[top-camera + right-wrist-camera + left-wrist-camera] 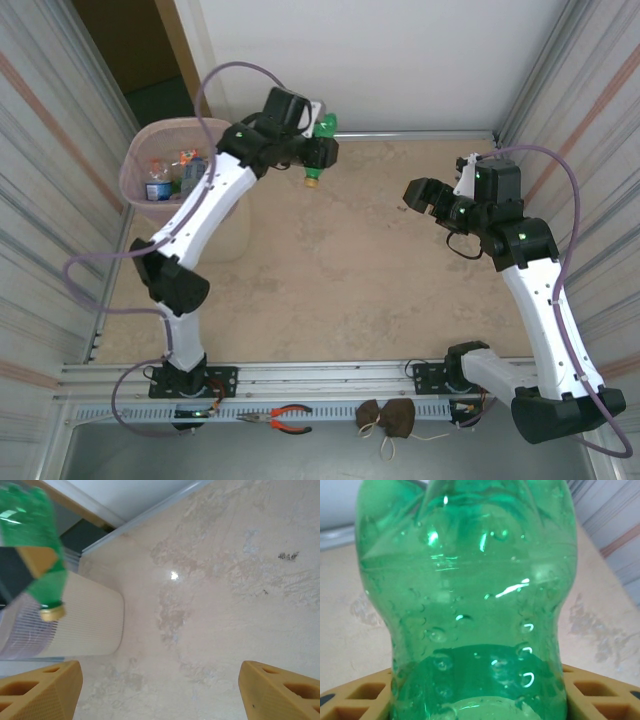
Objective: Put the plastic bottles in the bin
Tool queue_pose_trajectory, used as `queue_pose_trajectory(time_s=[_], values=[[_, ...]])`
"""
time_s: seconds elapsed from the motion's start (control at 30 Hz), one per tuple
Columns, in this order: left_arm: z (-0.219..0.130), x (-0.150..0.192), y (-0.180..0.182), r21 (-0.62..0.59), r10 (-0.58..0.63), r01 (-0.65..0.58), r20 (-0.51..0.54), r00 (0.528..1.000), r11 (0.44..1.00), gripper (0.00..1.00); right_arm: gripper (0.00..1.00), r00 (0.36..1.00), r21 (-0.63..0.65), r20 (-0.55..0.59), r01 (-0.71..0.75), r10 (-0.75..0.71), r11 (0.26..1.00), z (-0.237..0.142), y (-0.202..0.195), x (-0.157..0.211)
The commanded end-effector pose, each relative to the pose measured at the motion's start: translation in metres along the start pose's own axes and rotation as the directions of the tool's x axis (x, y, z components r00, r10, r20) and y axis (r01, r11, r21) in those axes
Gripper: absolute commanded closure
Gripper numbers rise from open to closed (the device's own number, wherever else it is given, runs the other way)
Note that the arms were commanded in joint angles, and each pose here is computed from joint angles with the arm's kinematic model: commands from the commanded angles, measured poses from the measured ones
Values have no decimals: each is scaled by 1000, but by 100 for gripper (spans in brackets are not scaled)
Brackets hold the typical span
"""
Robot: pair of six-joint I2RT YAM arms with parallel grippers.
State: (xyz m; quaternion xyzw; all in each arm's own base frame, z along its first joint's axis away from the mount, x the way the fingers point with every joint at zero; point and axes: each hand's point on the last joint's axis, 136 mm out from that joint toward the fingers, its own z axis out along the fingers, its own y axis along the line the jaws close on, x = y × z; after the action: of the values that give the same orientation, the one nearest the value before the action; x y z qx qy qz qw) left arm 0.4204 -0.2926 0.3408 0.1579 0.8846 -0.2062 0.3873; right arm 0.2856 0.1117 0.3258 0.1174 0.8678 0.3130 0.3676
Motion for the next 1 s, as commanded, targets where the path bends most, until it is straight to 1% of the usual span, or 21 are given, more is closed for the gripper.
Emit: queue_pose_trajectory(time_s=[0.0,0.1,0.2,0.3,0.4,0.47,0.53,0.6,0.67,0.7,0.83,0.87,0.9,0.93,0.97], values=[[-66,-40,9,-30,-70,76,171,983,997,43,20,1000,-32,24,15,-14,999,-5,7,-6],[-107,-56,34,-86,-142,172,279,950,981,42,20,1000,-38,18,9,-9,999,-3,7,-5],[-144,-61,70,-150,-233,307,374,897,940,43,20,1000,-44,16,5,-5,999,-1,8,-4],[-178,-56,112,-217,-314,452,470,825,865,45,20,1000,-47,11,3,-2,999,2,8,-4],[-204,-46,153,-253,-382,589,558,737,767,46,20,1000,-52,3,-3,3,999,5,8,-4],[-214,-36,179,-228,-463,694,600,652,683,47,20,1000,-57,-5,-4,4,998,9,9,-4],[-219,-28,199,-190,-533,777,629,566,600,47,20,1000,-59,-13,-5,5,998,12,10,-3],[-220,-20,213,-156,-583,837,650,486,524,48,20,1000,-62,-18,-4,3,998,14,12,-3],[-218,-11,227,-107,-641,899,665,383,425,49,20,1000,-61,-21,-2,1,998,17,12,-3],[-215,-7,233,-88,-663,920,667,339,382,49,20,1000,-61,-23,-1,0,998,17,12,-2],[-198,9,258,23,-741,986,663,109,165,52,20,1000,-61,-30,-3,1,998,21,12,0],[-194,12,263,39,-746,990,662,74,133,52,21,999,-61,-35,-4,1,998,22,11,1],[-189,14,268,63,-748,994,663,23,86,53,20,999,-61,-36,-3,1,998,22,12,2],[-185,17,272,78,-747,996,665,-13,53,54,20,999,-58,-41,-4,2,998,22,11,4],[-182,17,276,89,-739,996,673,-38,30,54,20,999,-53,-40,-3,1,999,22,9,4]])
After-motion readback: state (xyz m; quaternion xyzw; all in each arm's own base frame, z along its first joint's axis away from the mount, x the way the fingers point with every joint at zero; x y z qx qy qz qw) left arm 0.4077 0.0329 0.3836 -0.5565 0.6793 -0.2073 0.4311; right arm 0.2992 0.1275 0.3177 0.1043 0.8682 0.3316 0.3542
